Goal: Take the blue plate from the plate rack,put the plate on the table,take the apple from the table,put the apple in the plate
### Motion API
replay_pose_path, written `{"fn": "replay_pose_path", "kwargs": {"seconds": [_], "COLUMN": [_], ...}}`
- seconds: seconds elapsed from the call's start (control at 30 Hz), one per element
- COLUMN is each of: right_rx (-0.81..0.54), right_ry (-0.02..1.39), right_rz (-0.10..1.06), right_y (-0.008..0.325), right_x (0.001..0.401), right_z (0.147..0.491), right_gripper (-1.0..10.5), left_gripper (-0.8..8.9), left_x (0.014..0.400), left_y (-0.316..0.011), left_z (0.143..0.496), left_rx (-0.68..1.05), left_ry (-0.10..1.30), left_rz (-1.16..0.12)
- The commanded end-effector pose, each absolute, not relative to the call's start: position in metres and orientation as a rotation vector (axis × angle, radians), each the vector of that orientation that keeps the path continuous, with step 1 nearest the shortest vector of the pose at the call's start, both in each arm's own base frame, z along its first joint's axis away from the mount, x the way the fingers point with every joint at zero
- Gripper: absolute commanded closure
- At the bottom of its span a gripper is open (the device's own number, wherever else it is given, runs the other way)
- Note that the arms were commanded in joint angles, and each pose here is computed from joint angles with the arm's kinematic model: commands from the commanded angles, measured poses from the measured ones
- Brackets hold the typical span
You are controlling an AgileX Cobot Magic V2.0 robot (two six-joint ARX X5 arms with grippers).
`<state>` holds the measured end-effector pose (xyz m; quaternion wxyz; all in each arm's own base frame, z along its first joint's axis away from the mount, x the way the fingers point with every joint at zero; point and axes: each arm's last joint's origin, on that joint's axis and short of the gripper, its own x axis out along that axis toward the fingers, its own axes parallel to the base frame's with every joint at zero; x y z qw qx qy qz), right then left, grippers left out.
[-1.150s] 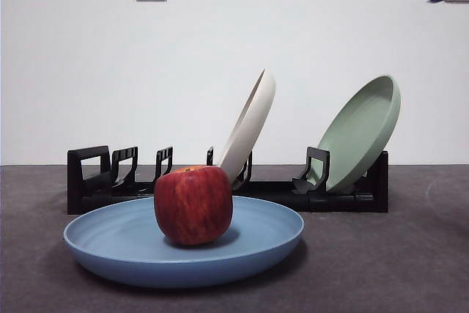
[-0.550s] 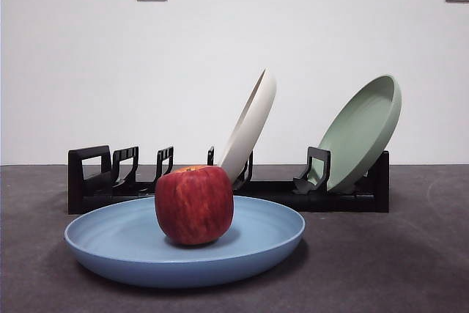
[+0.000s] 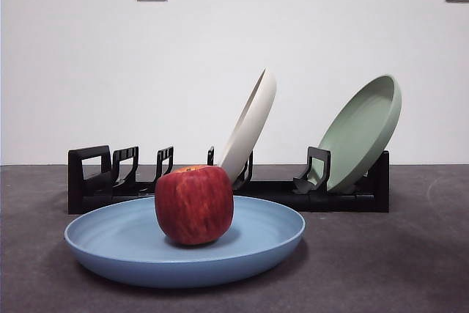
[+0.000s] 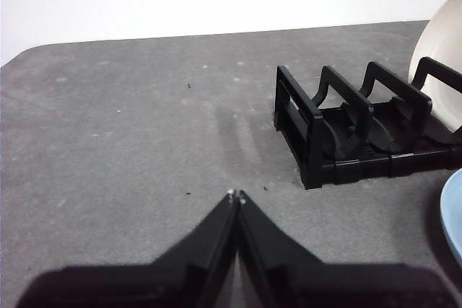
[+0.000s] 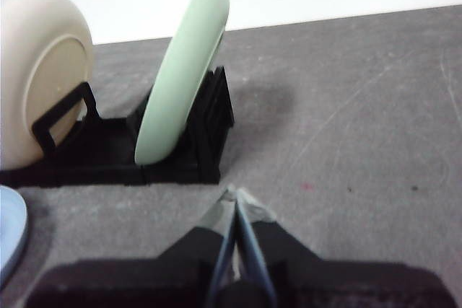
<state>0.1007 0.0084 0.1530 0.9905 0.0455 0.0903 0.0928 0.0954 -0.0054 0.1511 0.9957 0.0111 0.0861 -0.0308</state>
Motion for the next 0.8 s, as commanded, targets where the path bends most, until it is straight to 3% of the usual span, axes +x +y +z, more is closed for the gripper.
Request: {"fn": "replay_pose_path", "kwargs": {"seconds": [0.03, 0.8], "right_rx": [0.097, 0.143], "right_ry": [0.211, 0.188], "right_rz": [0.186, 0.179], "right_y": [0.0085, 0.0083], "right_x": [0.0987, 0.0960], "right_z": [0.1466, 0.1484], "right_gripper": [9.6, 9.5], "left_gripper": [8.14, 8.14], "left_x": [0.0959, 0.0959], "left_y": [-0.0051, -0.0050], "left_z": [0.1471, 0.1471], "left_rx": [0.024, 0.024], "left_ry": [0.179, 0.179], "left_rz": [-0.057, -0.057]}}
